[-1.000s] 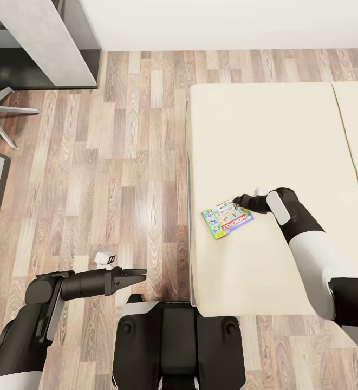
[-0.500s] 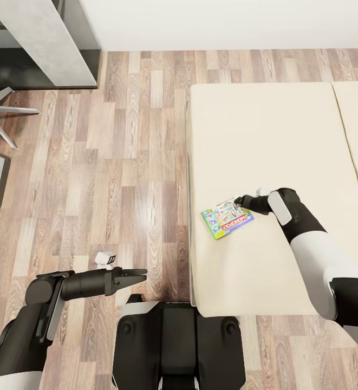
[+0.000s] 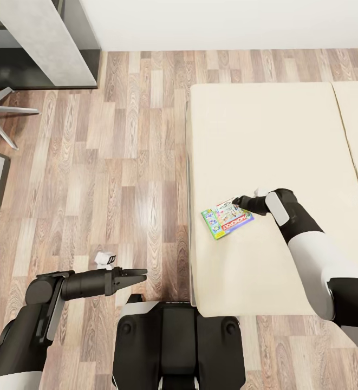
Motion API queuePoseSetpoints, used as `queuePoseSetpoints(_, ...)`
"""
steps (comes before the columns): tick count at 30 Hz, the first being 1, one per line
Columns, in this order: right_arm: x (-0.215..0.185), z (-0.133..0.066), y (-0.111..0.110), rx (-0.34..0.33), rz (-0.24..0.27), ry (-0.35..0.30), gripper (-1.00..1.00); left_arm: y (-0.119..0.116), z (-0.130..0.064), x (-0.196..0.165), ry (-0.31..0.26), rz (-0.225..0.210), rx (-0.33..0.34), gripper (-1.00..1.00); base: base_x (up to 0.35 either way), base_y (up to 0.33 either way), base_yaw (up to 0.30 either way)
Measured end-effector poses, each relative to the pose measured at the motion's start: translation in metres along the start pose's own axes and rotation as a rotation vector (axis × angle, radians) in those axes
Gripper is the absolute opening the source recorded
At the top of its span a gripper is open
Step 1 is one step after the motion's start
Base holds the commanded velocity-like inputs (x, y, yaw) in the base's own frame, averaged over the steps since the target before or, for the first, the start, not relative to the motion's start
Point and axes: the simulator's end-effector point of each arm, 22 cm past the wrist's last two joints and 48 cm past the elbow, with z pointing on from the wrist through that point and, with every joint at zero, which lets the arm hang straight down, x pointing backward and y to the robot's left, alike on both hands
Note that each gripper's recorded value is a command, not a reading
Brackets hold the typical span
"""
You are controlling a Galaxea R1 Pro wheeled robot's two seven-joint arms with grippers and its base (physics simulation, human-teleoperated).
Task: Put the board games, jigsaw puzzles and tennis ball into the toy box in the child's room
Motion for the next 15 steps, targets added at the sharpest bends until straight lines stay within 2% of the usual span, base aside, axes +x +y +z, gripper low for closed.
queuePoseSetpoints(15,0.0064,0.009,-0.0079,0.01,0.002,0.012,1.0,0.007,0.0008,0.0036,0.003,-0.016,-0.002,1.0,0.0,0.0,0.0)
